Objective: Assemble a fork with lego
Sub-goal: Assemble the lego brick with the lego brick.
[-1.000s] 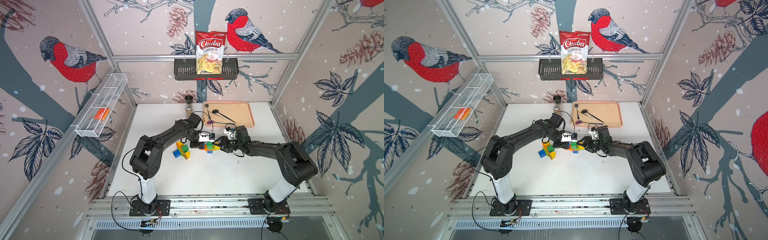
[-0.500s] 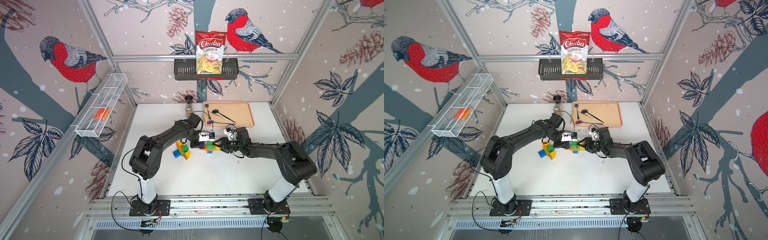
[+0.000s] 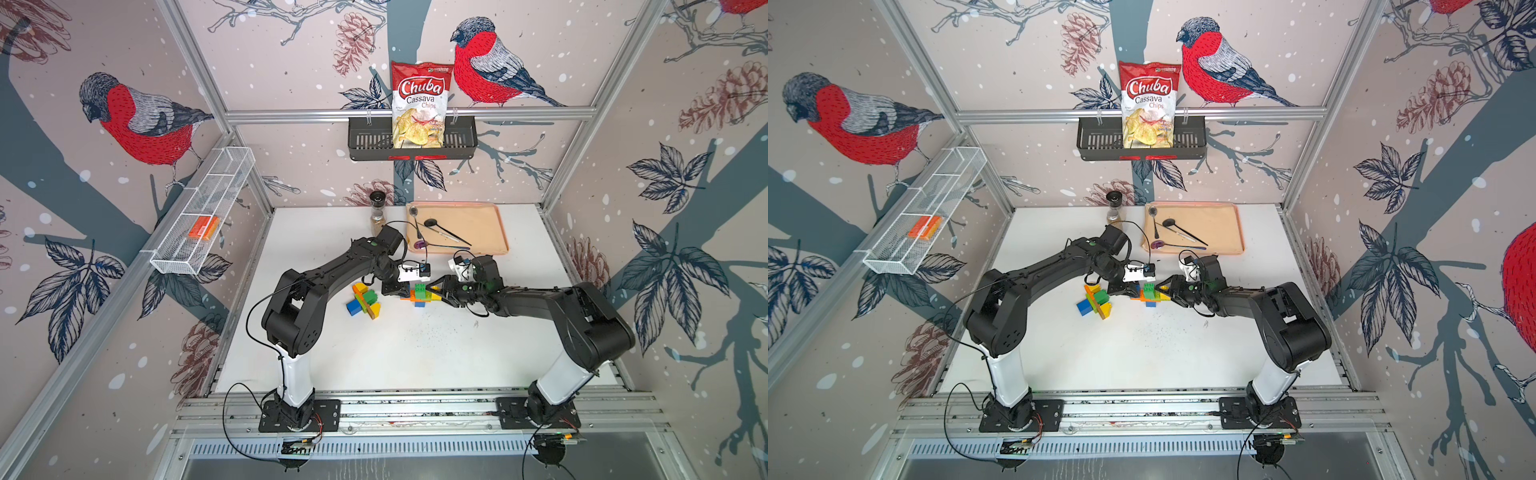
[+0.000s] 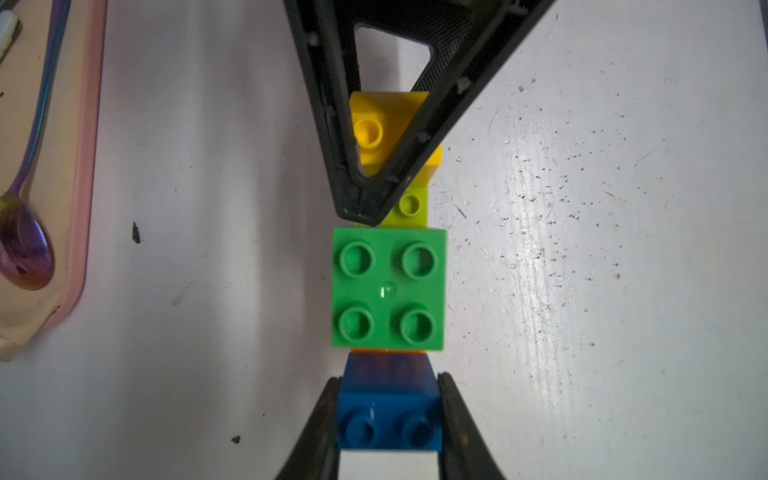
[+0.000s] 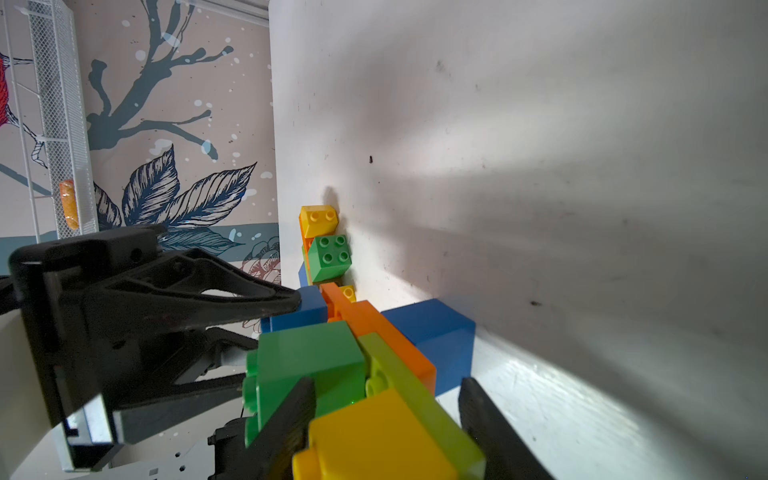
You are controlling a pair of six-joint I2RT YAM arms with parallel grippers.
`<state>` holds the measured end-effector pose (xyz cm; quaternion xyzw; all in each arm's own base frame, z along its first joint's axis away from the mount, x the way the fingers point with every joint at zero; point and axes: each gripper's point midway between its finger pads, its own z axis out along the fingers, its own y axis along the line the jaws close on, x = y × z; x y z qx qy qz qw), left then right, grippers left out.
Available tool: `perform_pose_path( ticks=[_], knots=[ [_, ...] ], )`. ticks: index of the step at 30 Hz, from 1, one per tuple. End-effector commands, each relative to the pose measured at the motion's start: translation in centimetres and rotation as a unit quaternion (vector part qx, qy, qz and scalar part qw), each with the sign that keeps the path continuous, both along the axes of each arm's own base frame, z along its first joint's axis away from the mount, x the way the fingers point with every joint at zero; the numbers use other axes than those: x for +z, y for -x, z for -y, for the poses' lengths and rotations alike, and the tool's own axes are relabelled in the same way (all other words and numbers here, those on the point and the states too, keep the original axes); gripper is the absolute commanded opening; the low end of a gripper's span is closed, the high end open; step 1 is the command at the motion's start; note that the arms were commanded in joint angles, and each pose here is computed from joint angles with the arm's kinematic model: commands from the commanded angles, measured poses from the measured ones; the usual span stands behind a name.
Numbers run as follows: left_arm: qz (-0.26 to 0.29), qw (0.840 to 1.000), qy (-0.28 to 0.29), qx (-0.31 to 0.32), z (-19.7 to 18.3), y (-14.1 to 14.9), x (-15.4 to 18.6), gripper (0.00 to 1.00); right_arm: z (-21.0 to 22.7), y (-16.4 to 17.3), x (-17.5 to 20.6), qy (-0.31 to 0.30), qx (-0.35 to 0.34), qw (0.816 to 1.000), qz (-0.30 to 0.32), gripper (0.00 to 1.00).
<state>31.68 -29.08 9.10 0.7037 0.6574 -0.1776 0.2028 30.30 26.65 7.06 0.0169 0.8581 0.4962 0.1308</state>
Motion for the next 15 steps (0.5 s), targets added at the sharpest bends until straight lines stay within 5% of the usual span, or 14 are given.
perform_pose_path(
  ticks=[1,15],
  knots=[
    [-0.01,1.0,-0.018,0.009,-0.6,0.3,-0.5,0.0,0.8,0.6,-1.2,0.024,-0.01,0.999,-0.024,0.58],
    [0.008,1.0,-0.015,0.008,-0.4,0.0,0.9,0.0,0.6,0.6,0.5,-0.004,0.0,1.0,-0.011,0.63]
  ],
)
